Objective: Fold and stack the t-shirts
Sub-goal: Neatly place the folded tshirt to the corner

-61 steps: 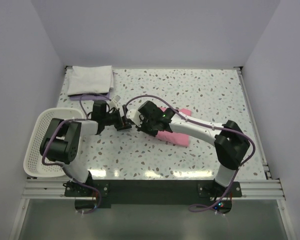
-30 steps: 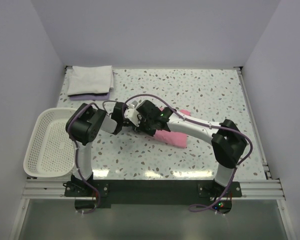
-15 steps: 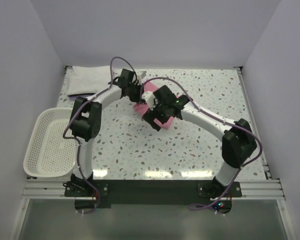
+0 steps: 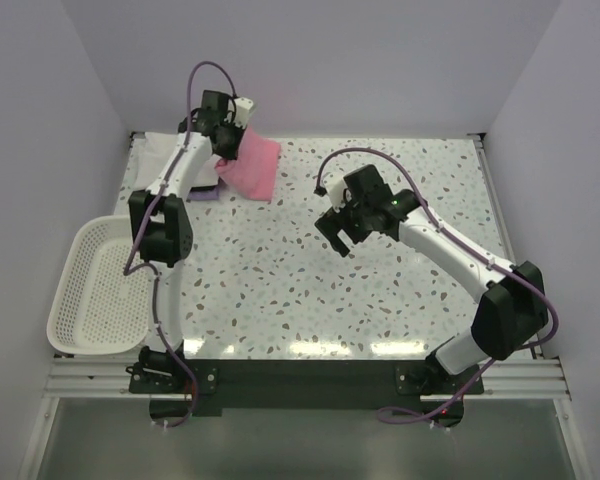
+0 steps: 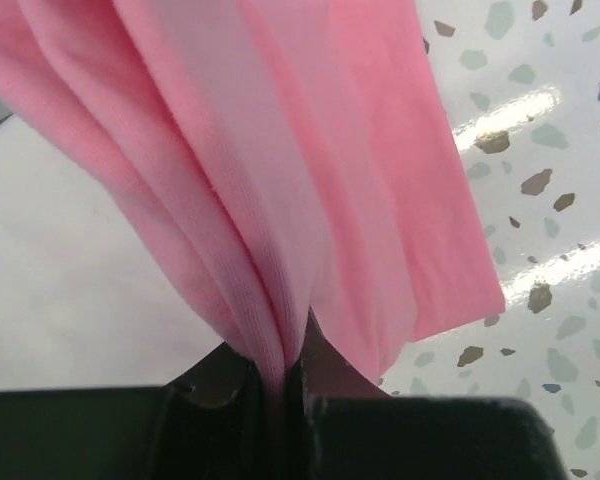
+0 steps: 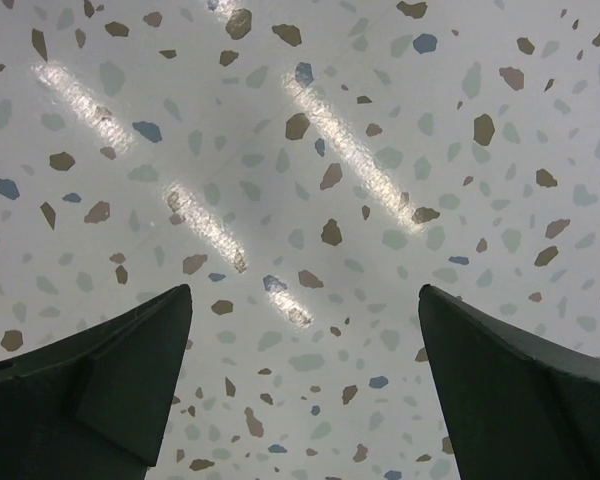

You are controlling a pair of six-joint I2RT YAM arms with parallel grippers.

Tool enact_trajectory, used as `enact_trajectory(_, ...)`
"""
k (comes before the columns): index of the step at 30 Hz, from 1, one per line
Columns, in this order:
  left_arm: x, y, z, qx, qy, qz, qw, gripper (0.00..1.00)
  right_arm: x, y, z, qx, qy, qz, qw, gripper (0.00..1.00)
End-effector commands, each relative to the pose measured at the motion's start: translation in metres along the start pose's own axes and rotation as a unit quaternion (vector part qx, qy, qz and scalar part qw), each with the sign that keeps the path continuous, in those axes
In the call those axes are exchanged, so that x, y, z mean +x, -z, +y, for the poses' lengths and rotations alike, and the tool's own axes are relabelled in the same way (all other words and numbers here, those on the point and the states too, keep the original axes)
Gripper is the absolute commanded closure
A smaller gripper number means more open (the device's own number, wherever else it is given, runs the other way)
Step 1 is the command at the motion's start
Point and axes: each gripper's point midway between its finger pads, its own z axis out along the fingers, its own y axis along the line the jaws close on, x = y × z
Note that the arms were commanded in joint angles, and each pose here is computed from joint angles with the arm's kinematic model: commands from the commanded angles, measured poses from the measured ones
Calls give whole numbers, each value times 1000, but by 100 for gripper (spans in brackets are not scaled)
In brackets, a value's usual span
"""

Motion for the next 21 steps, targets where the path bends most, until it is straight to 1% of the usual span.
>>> enact_trajectory(1, -28, 38, 14, -54, -64, -26, 996, 100, 2, 4, 1, 1, -3, -1, 1000, 1)
enact_trajectory(3, -35, 49, 24, -77, -69, -34, 994, 100, 1, 4, 0, 1, -5, -2, 1000, 1)
enact_trajectory(10, -52, 94, 26, -87, -67, -67, 992, 100, 2, 6, 1, -1, -2, -4, 1000, 1)
enact_trajectory(17, -52, 114, 25, -91, -59, -69, 992, 100, 2, 12, 2, -1, 0, -11, 1000, 1)
enact_trajectory(21, -60, 125, 22, -84, -52, -82, 992, 100, 3, 17, 2, 2, 4, -16, 1000, 1)
